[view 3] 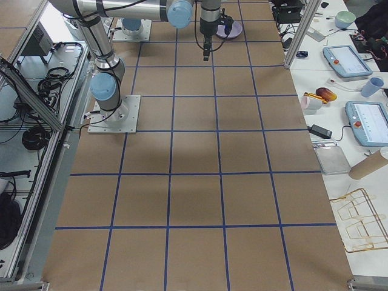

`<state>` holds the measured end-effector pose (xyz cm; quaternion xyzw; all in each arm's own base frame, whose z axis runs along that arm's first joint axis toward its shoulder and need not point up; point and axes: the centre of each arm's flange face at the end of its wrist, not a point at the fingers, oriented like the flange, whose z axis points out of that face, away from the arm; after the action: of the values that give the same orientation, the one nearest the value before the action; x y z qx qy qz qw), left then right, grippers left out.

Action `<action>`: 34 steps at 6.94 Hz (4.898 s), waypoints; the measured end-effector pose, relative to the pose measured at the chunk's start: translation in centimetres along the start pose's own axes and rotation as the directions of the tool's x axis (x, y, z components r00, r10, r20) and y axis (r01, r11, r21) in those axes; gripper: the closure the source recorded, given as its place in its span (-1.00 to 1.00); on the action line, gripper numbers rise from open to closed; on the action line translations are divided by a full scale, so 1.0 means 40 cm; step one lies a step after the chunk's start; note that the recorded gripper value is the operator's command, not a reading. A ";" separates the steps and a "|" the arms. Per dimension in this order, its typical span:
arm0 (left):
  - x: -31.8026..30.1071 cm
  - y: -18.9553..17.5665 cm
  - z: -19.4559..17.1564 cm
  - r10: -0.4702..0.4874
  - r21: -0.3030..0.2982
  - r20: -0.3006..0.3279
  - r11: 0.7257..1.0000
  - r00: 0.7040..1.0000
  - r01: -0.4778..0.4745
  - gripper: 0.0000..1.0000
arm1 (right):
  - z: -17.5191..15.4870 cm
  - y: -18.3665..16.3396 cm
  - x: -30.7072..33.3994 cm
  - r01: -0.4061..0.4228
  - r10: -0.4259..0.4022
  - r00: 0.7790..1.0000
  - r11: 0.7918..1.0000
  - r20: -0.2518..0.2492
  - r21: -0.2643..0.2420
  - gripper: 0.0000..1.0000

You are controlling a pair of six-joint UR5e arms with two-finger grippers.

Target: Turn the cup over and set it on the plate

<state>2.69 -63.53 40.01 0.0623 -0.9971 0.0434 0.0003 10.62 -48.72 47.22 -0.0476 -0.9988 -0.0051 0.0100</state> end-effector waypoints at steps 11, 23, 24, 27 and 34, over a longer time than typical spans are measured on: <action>0.209 0.048 0.288 0.208 0.062 0.015 0.976 0.978 -0.208 1.00 | 0.000 0.000 0.000 0.000 0.000 1.000 1.000 -0.001 0.000 -1.00; 0.212 0.041 0.308 0.144 0.032 0.023 0.989 0.989 -0.144 -1.00 | 0.000 0.000 0.000 0.000 0.000 1.000 1.000 -0.001 0.000 -1.00; 0.215 0.038 0.272 0.135 0.052 0.025 0.989 0.991 -0.136 -1.00 | 0.000 0.000 0.000 0.000 0.000 1.000 1.000 -0.001 0.000 -1.00; 0.226 0.040 0.127 0.105 0.063 0.023 0.992 0.994 -0.107 -1.00 | 0.000 0.000 0.000 0.000 0.000 1.000 1.000 -0.001 0.000 -1.00; 0.278 0.171 -0.162 0.006 -0.031 -0.014 0.999 1.000 -0.006 -1.00 | 0.000 0.000 0.000 0.000 0.000 1.000 1.000 -0.001 0.000 -1.00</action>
<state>-9.22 -57.59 45.94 0.0589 -0.9978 0.0283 0.0079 10.61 -48.72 47.22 -0.0476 -0.9988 -0.0051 0.0107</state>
